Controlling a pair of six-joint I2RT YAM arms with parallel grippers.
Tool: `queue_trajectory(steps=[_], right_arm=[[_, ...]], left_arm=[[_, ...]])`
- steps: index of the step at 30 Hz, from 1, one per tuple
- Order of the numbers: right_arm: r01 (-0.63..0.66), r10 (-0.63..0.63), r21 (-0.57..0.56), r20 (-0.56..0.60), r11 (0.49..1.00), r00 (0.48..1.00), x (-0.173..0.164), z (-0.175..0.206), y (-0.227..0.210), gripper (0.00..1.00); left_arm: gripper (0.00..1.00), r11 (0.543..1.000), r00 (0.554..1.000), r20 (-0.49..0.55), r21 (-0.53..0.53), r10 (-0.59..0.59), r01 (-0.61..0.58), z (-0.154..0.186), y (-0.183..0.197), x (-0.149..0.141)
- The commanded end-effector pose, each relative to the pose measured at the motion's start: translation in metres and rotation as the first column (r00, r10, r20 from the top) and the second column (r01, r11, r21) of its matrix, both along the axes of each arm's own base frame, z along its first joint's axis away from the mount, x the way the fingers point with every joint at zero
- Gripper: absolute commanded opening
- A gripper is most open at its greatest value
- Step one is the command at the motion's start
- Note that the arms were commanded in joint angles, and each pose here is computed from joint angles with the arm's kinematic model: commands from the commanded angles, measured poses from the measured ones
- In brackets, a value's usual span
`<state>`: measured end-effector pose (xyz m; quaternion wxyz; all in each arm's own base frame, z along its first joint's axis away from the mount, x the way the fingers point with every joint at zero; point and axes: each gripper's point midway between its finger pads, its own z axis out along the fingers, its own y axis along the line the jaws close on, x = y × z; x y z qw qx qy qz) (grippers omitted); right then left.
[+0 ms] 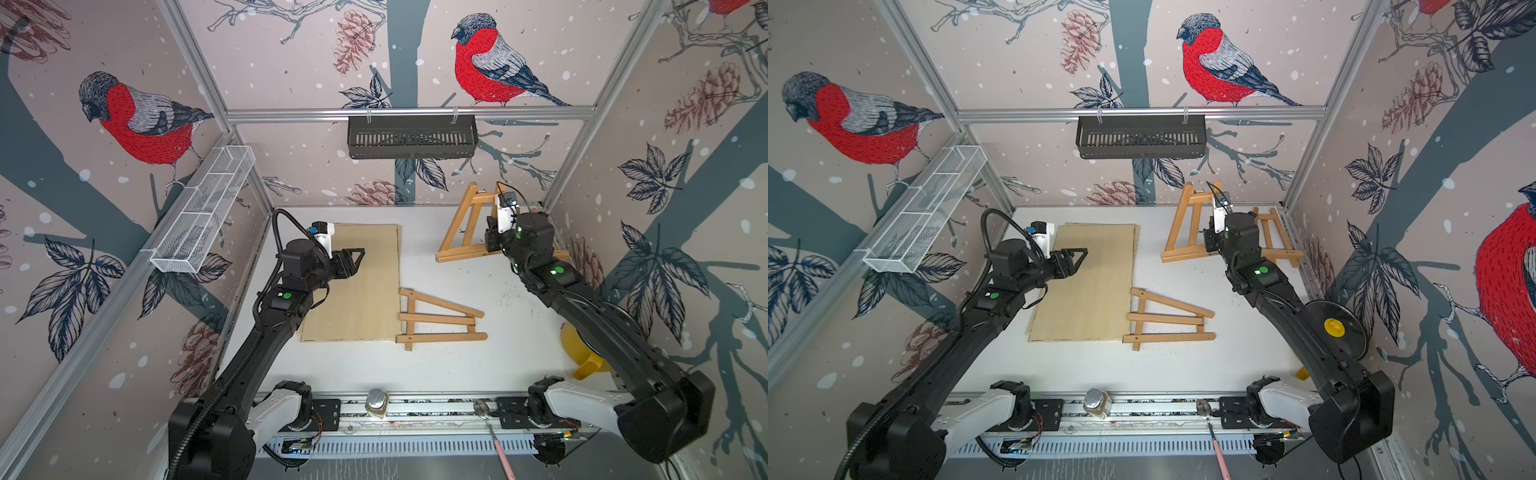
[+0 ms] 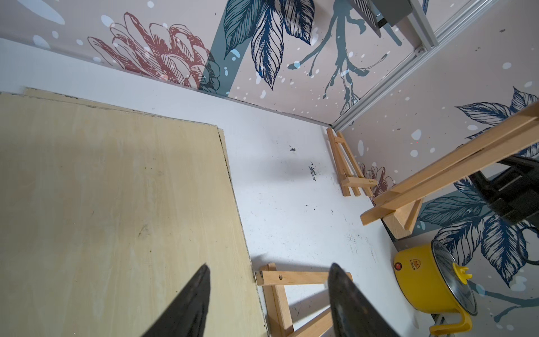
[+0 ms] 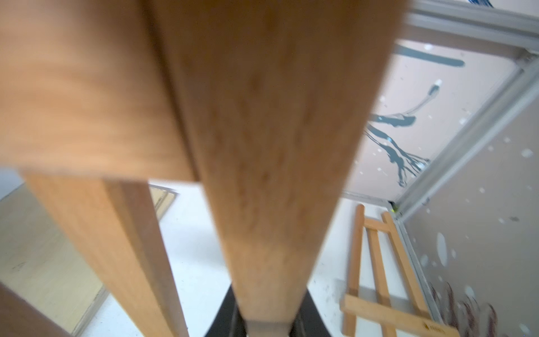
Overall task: Disassemble the easel
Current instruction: Place the easel at the center of the board.
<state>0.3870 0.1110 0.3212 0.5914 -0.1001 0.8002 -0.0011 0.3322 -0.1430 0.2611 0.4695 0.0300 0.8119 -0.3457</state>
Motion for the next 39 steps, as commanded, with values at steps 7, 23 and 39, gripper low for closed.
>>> queue_trajectory(steps=[7, 23, 39], right_arm=[[0.197, -0.199, -0.037, -0.278, 0.980, 0.940, 0.003, -0.078, -0.049, 0.14], [0.274, -0.308, -0.143, -0.458, 0.951, 0.834, 0.073, -0.171, -0.074, 0.13], [0.263, -0.336, -0.218, -0.441, 0.940, 0.833, 0.155, -0.201, -0.095, 0.13]], left_arm=[[0.63, 0.992, 0.982, 0.191, 0.127, -0.017, -0.007, 0.050, 0.007, -0.006], [0.80, 0.971, 0.941, 0.339, 0.231, -0.018, -0.065, 0.100, 0.017, -0.004], [0.83, 0.979, 0.963, 0.269, 0.199, -0.023, -0.032, 0.051, 0.007, 0.025]])
